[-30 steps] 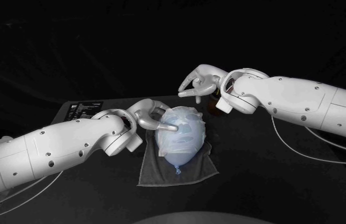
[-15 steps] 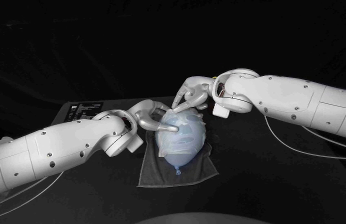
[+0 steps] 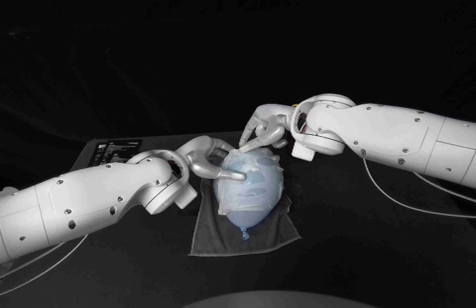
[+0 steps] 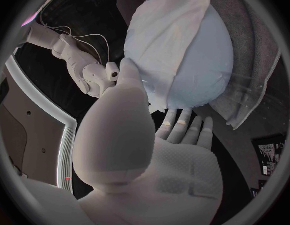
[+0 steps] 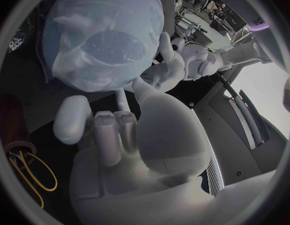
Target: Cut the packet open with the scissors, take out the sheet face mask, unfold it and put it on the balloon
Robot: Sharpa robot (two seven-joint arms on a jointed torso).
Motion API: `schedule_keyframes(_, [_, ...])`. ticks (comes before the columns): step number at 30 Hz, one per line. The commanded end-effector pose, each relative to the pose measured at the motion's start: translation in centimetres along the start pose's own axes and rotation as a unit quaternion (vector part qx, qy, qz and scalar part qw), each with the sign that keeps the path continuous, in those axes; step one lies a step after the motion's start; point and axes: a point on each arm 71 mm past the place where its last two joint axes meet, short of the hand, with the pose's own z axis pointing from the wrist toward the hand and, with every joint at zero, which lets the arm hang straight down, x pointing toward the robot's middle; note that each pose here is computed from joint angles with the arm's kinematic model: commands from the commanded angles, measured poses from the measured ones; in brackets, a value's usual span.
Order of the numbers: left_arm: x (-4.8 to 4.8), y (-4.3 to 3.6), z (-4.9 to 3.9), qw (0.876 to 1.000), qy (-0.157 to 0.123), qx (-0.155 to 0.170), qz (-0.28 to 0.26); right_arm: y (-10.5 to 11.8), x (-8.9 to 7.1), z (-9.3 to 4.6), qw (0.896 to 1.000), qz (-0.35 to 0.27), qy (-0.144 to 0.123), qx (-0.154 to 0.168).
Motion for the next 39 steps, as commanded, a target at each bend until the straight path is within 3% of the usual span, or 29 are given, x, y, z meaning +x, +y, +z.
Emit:
schedule_keyframes(1, [0.63,0.04,-0.02,1.0,0.02,-0.004,-0.002,-0.2,-0.4,0.0,1.0,-0.006,-0.024,0.003])
schedule_keyframes(8, [0.63,0.05,-0.02,1.0,0.021,-0.005,-0.002,-0.3,-0.2,0.0,1.0,-0.003,-0.016,0.005])
schedule_keyframes(21, [0.63,0.06,-0.03,1.0,0.021,-0.005,-0.003,-0.6,1.0,0.2,0.999,-0.006,0.03,0.012])
schedule_keyframes(39, [0.46,0.23,0.0,1.0,0.019,-0.008,-0.005,-0.7,1.5,-0.3,0.999,0.002,0.047,0.006])
